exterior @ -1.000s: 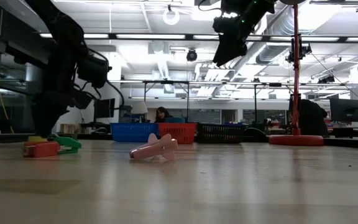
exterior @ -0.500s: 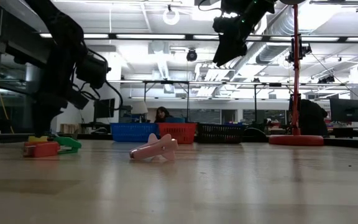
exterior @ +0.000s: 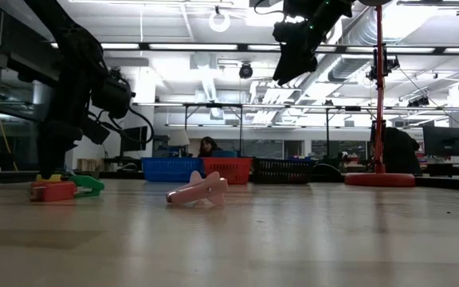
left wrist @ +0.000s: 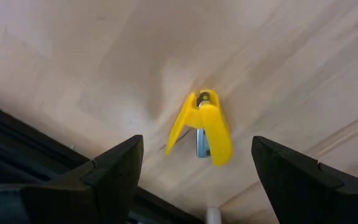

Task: Pick and place Stapler, Stapler remover, tape
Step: Put the yellow stapler into the black basket

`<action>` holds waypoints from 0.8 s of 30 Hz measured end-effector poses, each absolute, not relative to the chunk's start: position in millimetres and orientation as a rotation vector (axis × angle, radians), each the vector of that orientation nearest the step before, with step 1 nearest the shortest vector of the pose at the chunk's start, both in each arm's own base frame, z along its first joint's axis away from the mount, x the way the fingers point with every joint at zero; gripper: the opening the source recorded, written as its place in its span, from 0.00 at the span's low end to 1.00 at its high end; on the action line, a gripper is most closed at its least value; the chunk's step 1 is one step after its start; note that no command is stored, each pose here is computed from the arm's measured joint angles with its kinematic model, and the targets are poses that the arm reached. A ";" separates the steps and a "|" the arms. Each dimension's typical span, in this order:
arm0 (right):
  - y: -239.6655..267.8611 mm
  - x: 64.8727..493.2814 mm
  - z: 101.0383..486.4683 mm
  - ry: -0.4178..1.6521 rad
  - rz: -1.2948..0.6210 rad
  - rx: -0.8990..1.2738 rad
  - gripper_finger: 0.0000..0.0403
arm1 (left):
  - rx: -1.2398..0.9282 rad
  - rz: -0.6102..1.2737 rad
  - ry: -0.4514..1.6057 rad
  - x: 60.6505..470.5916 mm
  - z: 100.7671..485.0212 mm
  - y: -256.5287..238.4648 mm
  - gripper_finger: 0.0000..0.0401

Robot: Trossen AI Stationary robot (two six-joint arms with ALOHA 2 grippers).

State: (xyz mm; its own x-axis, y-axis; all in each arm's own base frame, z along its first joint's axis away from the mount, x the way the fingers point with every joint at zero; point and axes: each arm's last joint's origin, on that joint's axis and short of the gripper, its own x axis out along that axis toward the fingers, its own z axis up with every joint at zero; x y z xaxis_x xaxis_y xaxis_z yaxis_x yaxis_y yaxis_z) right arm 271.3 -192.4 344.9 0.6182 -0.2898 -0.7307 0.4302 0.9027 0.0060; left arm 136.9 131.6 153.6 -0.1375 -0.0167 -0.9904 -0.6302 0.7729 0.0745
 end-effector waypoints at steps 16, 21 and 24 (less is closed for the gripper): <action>-192.4 271.3 344.9 0.805 -0.420 0.187 0.47 | -0.533 0.530 1.649 136.7 153.0 130.3 0.74; -192.4 271.3 344.9 0.805 -0.420 0.187 0.47 | -0.544 0.516 1.690 137.4 147.0 131.0 0.74; -192.4 271.3 344.9 0.805 -0.420 0.187 0.47 | -0.535 0.516 1.679 139.7 144.2 133.2 0.74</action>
State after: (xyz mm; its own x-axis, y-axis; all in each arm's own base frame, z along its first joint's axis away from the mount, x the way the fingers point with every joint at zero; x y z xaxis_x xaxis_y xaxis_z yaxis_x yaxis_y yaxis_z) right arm 271.3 -192.4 344.9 0.6164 -0.2926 -0.7310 0.4323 0.9017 0.0036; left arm 139.7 133.2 144.2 -0.1548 -0.0654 -0.9858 -0.6075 0.7931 0.0428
